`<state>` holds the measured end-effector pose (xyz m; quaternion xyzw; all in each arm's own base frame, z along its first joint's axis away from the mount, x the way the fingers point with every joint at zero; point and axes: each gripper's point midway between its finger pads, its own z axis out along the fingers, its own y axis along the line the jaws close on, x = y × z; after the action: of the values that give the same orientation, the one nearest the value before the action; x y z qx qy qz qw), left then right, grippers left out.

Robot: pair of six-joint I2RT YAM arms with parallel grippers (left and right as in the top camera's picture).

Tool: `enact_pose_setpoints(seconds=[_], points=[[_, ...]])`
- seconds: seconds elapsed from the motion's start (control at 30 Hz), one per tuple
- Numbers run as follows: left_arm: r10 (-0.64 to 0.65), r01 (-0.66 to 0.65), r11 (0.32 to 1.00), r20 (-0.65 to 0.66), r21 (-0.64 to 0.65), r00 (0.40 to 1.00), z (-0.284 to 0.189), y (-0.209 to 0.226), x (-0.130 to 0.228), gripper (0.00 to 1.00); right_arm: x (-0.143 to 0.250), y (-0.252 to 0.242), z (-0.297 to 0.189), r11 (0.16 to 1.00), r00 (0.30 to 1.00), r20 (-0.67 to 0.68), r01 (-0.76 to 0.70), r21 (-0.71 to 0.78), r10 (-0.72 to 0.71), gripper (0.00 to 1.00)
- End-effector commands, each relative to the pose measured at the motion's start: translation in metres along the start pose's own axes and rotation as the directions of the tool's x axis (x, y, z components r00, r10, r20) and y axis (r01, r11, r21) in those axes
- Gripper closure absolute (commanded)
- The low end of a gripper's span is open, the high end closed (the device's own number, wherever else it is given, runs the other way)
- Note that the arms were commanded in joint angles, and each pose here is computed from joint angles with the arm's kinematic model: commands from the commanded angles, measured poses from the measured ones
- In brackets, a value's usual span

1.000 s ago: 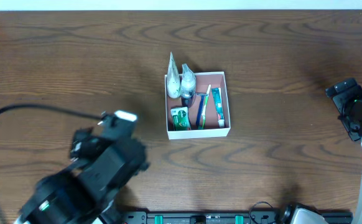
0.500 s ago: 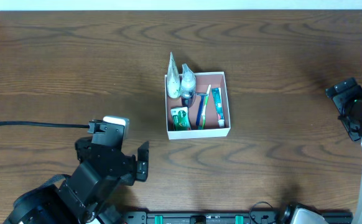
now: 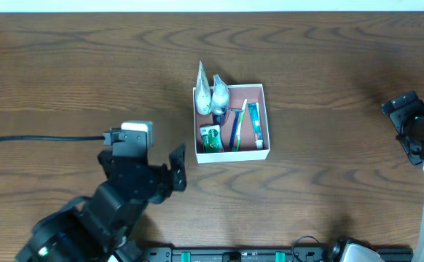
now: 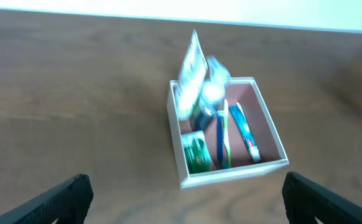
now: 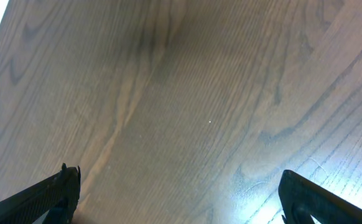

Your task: Pack container

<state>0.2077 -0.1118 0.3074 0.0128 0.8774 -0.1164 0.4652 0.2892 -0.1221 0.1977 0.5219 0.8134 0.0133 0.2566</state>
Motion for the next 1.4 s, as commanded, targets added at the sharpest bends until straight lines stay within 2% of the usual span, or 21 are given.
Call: enact_pose_setpoints(seconds=[0.0,0.13,0.3,0.5,0.77,1.03,1.23,1.37], points=[[0.027,-0.020,0.993,0.063,-0.119,0.998,0.020,0.022,-0.002,0.02,-0.004,-0.001,-0.002,1.000,1.000,0.010,0.007,0.001,-0.007,0.01],[-0.033,0.049,0.993,0.147,-0.108,0.989,0.042,0.038,-0.004,0.02,-0.004,-0.001,-0.002,1.000,1.000,0.010,0.007,0.001,-0.007,0.01],[-0.030,0.040,0.999,0.230,-0.037,0.973,0.055,0.052,-0.001,0.02,-0.004,-0.001,-0.002,1.000,1.000,0.010,0.007,0.001,-0.007,0.01],[-0.068,0.105,0.990,0.327,-0.096,0.943,0.044,0.086,0.008,0.02,-0.004,-0.001,-0.002,1.000,1.000,0.010,0.007,0.001,-0.007,0.01],[-0.110,0.167,0.982,0.461,-0.083,0.880,0.036,0.111,0.021,0.02,-0.004,-0.001,-0.002,1.000,1.000,0.010,0.007,0.001,-0.007,0.01],[-0.112,0.186,0.980,0.591,-0.065,0.799,0.052,0.129,0.042,0.02,-0.004,-0.001,-0.002,1.000,1.000,0.010,0.007,0.001,-0.007,0.01],[-0.111,0.190,0.980,0.611,-0.066,0.784,0.063,0.137,0.060,0.02,-0.004,-0.001,-0.002,1.000,1.000,0.010,0.007,0.001,-0.007,0.01],[-0.110,0.196,0.977,0.581,-0.087,0.806,0.074,0.142,0.074,0.02,-0.004,-0.001,-0.002,1.000,1.000,0.010,0.008,0.001,-0.008,0.01]])
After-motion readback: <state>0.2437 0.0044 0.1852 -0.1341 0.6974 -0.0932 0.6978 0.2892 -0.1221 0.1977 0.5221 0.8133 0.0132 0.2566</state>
